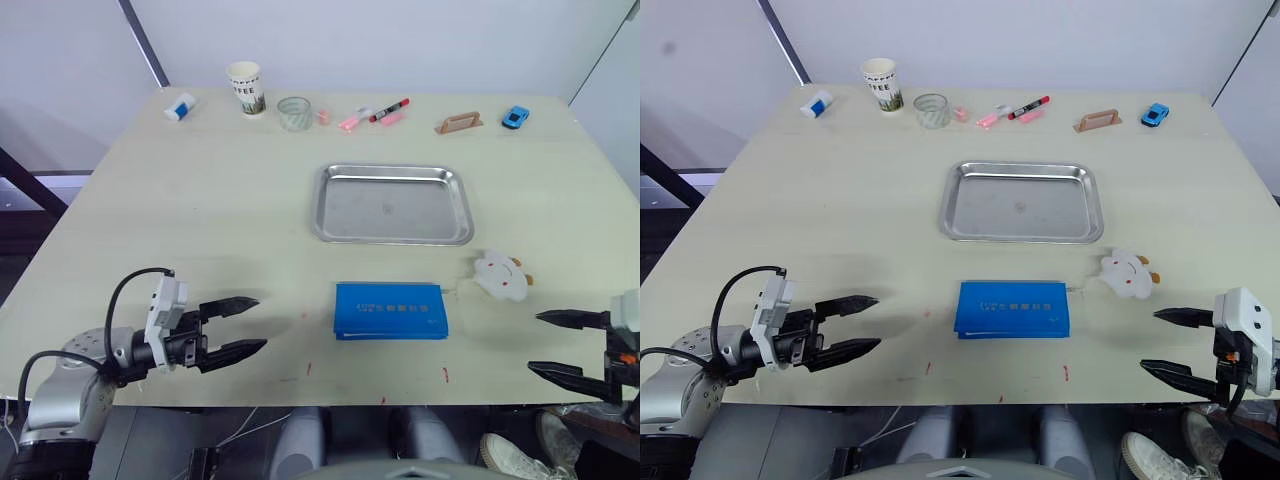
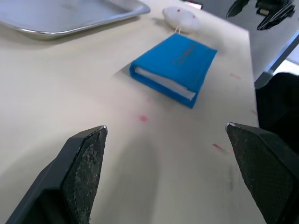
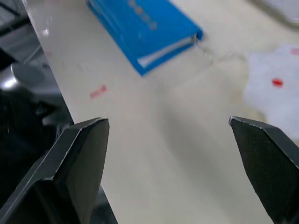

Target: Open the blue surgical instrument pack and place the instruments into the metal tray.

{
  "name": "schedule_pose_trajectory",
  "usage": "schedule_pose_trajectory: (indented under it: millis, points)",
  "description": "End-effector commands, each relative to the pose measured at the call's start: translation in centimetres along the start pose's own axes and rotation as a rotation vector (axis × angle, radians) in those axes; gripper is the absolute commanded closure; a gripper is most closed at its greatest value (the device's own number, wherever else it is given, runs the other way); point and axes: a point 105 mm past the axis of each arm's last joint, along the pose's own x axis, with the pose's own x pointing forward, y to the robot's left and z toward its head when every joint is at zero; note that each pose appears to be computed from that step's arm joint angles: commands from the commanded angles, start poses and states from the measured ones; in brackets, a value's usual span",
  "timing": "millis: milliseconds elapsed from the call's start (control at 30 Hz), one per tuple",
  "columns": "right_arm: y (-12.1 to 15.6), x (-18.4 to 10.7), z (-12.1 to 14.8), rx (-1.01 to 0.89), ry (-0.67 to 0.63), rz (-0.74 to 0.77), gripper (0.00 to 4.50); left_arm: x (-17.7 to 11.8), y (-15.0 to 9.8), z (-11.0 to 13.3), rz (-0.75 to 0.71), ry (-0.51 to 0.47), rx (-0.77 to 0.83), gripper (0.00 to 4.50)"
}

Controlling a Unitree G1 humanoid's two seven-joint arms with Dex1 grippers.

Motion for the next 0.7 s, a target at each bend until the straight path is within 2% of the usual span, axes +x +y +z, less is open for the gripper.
schedule_pose_trajectory:
  millis: [33,167,233,333,400,567,700]
  points:
    - [0.6,1.0,1.1,-0.061,-0.022,-0.001,0.01,0.3,-0.8,1.8,-0.058,-0.019,0.061,0.17]
    - [0.9,4.0,2.6,-0.169,-0.057,-0.001,0.01,1.5,-1.5,3.2,-0.097,-0.049,0.101,0.17]
    - [1.0,5.3,3.1,-0.236,-0.058,-0.011,0.01,2.0,-1.5,3.9,-0.079,-0.067,0.169,0.17]
    - [1.3,8.0,3.8,-0.333,-0.067,-0.005,0.01,2.7,-2.4,5.3,-0.196,-0.108,0.203,0.17]
    - [0.9,9.5,4.2,-0.388,-0.079,-0.023,0.01,3.2,-2.5,5.8,-0.247,-0.090,0.198,0.17]
    - [1.4,11.2,3.6,-0.455,-0.033,0.051,0.01,4.6,-2.5,6.4,-0.296,-0.085,0.224,0.17]
    - [1.3,11.7,3.7,-0.454,-0.043,0.054,0.01,5.2,-2.5,6.2,-0.308,-0.076,0.228,0.17]
